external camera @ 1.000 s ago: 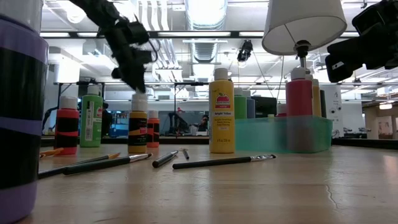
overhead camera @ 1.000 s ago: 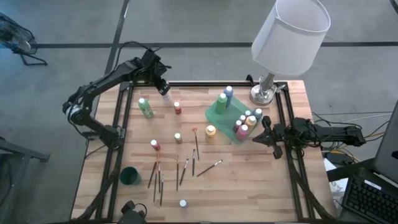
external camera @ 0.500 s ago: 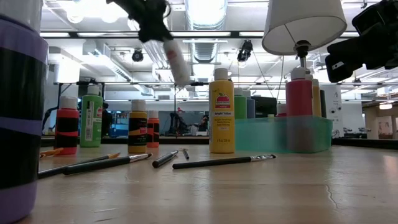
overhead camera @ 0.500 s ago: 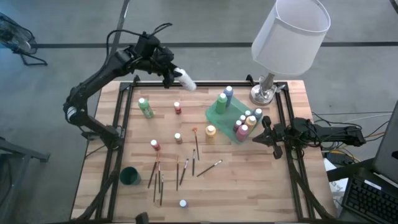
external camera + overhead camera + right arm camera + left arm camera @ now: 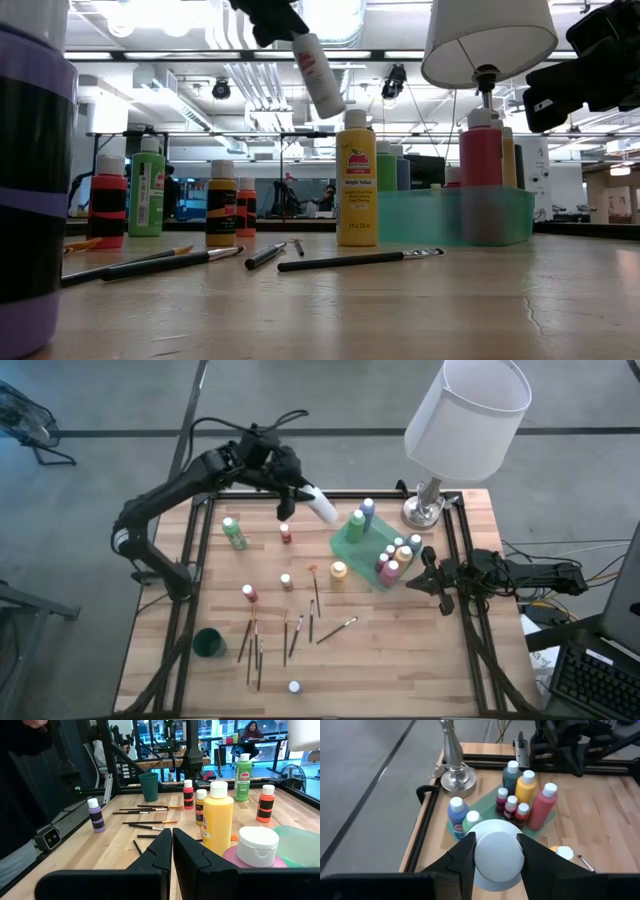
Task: Pick & Place Paint Supplies
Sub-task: Put the big white paint bottle into the green bin
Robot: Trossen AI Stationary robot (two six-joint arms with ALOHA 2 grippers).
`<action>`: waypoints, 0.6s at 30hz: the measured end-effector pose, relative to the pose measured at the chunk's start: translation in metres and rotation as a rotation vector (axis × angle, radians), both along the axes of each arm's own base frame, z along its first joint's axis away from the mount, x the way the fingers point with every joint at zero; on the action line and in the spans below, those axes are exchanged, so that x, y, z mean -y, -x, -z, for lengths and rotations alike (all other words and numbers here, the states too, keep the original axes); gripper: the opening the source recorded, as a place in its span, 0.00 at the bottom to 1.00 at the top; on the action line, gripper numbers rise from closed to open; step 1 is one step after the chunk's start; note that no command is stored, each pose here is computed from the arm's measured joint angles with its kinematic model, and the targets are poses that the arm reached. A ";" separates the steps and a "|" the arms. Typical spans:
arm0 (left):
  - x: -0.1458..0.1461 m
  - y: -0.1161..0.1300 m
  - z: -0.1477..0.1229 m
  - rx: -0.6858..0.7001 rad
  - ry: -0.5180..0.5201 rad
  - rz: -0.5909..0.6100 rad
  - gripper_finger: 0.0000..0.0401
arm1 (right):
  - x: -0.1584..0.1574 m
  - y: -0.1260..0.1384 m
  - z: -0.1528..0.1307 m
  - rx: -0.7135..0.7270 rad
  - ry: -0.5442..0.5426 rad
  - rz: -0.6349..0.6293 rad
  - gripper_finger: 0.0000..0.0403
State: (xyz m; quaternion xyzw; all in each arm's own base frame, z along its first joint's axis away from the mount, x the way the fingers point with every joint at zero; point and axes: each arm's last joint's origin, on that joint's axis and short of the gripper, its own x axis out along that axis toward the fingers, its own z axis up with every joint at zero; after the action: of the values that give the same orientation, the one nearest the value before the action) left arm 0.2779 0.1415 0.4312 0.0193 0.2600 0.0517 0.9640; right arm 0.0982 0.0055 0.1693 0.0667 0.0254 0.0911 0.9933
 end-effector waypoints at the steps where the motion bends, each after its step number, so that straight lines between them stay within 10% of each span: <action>1: 0.000 -0.003 0.001 -0.001 -0.003 0.009 0.32 | 0.000 0.000 0.000 0.000 0.000 0.000 0.03; 18: -0.008 -0.062 0.033 -0.136 0.008 0.135 0.32 | 0.000 0.000 0.000 0.000 0.000 0.000 0.03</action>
State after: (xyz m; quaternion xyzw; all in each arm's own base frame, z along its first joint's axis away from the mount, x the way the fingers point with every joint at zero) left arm 0.3398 0.1497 0.3978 0.0362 0.3232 -0.0157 0.9455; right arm 0.0982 0.0055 0.1692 0.0667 0.0254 0.0909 0.9933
